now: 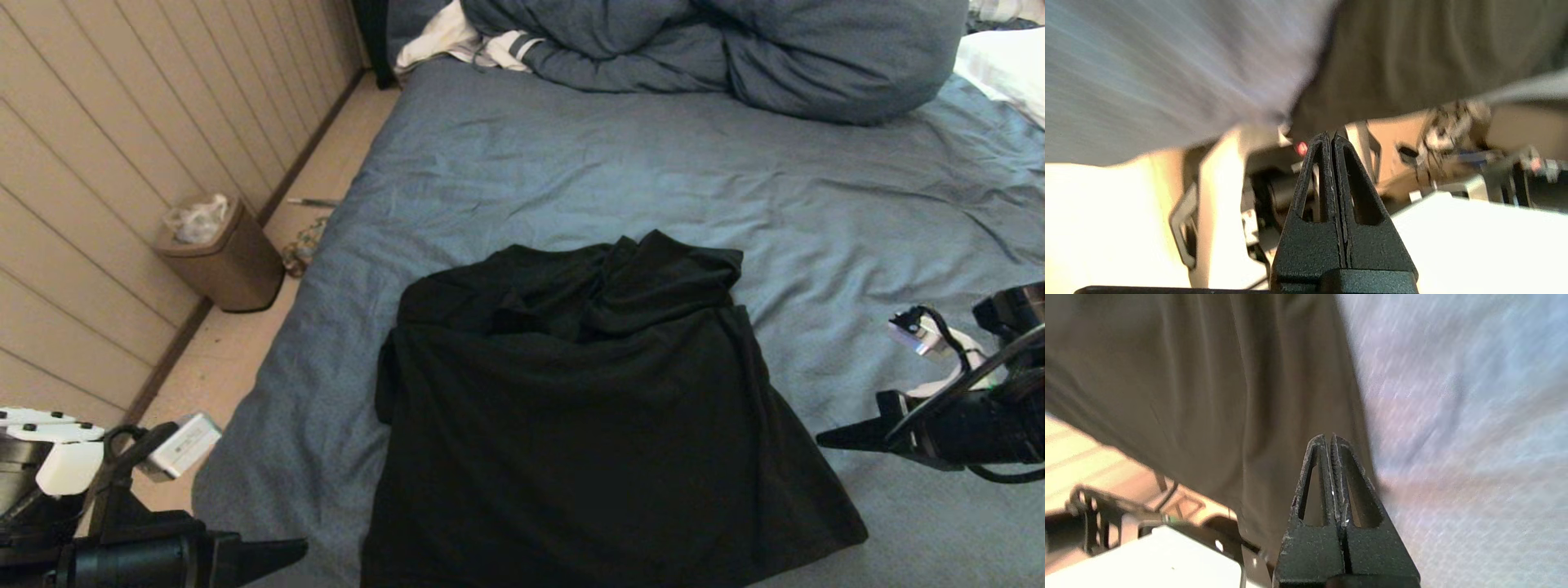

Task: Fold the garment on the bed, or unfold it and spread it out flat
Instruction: Fold the black T-shirt

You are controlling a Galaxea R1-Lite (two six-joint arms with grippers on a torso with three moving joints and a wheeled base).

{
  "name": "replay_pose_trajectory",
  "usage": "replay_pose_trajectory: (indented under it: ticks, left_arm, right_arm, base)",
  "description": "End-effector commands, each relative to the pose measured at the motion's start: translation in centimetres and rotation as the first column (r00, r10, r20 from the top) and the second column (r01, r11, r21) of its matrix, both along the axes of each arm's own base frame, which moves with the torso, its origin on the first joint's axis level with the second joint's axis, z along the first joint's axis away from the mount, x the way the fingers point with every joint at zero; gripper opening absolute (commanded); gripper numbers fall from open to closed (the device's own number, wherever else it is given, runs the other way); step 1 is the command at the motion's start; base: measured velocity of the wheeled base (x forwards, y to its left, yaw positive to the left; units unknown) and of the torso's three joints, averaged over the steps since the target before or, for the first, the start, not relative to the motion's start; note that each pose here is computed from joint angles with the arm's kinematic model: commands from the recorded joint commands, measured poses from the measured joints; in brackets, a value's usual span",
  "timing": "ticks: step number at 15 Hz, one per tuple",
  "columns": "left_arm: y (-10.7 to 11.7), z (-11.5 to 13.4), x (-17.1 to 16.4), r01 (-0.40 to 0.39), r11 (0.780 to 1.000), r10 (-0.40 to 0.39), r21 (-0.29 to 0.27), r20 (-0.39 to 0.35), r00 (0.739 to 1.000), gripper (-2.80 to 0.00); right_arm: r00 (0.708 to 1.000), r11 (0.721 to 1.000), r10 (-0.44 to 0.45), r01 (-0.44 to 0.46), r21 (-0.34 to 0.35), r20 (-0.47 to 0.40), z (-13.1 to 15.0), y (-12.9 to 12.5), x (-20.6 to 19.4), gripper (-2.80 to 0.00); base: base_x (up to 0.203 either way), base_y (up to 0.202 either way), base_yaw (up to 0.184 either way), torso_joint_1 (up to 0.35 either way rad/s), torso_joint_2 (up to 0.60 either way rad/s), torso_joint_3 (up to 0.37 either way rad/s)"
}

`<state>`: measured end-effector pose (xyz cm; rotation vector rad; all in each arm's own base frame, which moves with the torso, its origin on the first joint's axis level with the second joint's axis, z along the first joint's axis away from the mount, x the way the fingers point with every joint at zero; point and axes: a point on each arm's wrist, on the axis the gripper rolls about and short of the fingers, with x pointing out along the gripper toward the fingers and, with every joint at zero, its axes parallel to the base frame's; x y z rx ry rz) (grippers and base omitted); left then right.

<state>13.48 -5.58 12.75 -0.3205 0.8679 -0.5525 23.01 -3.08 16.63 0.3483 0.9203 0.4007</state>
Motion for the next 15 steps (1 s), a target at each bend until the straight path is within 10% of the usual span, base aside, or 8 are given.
replay_pose_trajectory:
  ticks: [1, 6, 7, 14, 15]
  left_arm:
    - [-0.5, -0.7, -0.1, 0.043, 0.999, -0.043, 0.0, -0.043, 0.998, -2.8]
    - [-1.3, -2.2, 0.8, 0.051, 0.999, -0.049, 0.011, -0.117, 0.992, -2.8]
    - [-1.3, -2.2, 0.8, 0.05, 0.999, -0.048, 0.011, -0.119, 0.992, 0.0]
    - [-1.5, -1.2, 1.3, 0.053, 0.998, -0.054, -0.021, -0.045, 0.998, 0.0]
    - [-1.6, -0.8, 1.5, 0.051, 0.998, -0.052, -0.028, -0.03, 0.998, 0.0]
  right_arm:
    - [0.999, 0.999, 0.033, -0.033, 0.007, -0.012, -0.3, 0.7, -0.4, -2.8]
    - [1.0, 1.0, 0.021, -0.021, 0.009, 0.01, 0.4, 0.4, 0.7, -2.8]
    - [1.0, 1.0, 0.018, -0.018, 0.011, 0.01, 0.5, 0.4, 0.8, -2.8]
    - [0.995, 0.996, 0.084, -0.083, 0.021, -0.057, -1.2, 1.9, 1.9, -2.8]
    - [0.994, 0.996, 0.092, -0.091, 0.02, -0.065, -1.5, 2.1, 2.1, 0.0]
  base:
    - [0.0, 0.0, 0.0, 0.0, 0.0, 0.0]
    - [0.0, 0.0, 0.0, 0.0, 0.0, 0.0]
    - [0.0, 0.0, 0.0, 0.0, 0.0, 0.0]
    - [0.0, 0.0, 0.0, 0.0, 0.0, 0.0]
    - [0.0, 0.0, 0.0, 0.0, 0.0, 0.0]
